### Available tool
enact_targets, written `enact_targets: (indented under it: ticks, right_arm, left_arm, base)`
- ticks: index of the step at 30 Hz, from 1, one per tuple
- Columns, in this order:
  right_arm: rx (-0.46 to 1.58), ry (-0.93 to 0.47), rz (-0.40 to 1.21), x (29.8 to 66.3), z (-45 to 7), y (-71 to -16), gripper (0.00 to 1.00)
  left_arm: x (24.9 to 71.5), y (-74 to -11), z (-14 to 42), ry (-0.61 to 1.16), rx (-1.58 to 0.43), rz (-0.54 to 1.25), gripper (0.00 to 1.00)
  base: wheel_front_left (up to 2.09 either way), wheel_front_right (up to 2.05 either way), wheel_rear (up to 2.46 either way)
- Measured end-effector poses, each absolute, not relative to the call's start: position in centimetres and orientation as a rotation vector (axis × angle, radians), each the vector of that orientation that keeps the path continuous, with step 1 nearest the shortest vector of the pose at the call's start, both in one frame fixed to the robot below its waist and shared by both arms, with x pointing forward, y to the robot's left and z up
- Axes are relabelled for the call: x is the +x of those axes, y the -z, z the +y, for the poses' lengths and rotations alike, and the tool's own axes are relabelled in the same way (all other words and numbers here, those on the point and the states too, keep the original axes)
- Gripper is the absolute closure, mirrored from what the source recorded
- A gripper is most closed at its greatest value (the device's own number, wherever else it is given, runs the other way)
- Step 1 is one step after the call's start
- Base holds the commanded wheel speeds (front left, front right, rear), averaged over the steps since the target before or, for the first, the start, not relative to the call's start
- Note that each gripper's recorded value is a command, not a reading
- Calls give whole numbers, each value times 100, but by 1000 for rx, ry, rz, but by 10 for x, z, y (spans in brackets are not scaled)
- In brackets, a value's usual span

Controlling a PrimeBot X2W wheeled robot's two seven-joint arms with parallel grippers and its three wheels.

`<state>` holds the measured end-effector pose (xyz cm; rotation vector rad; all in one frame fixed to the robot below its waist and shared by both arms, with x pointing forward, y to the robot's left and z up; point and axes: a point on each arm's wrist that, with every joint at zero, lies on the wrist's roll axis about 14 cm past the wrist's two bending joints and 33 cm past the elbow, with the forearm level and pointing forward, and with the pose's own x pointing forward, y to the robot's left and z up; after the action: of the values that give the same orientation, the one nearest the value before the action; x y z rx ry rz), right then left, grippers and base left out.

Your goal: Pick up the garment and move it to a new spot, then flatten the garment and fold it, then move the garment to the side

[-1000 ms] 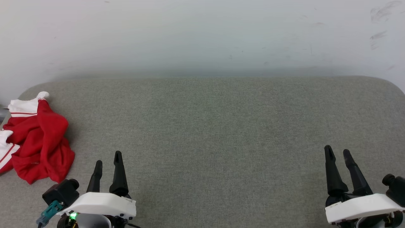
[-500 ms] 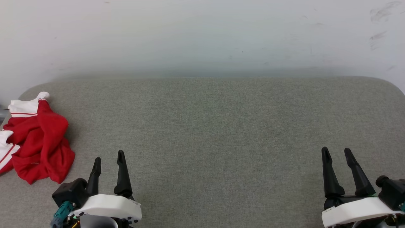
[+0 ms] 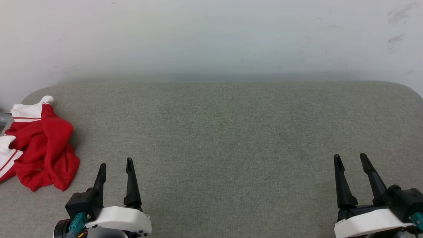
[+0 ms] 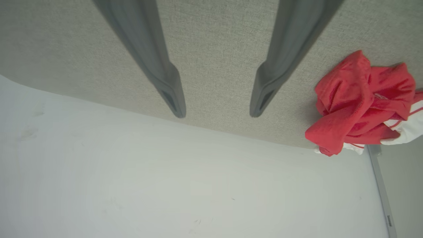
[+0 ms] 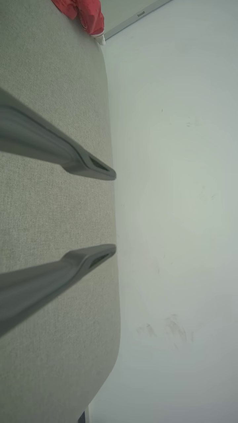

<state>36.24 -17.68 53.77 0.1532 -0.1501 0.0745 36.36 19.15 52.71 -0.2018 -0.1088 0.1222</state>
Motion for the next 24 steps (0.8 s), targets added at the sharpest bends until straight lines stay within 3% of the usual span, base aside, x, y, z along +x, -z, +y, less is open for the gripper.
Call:
enact_targets:
  ticks: [24]
  right_arm:
    - [49,-91,-193,357,-173,-544,0]
  left_arm:
    - [357,-536,183,-92,-26,-166,0]
  base:
    - [0,0,0]
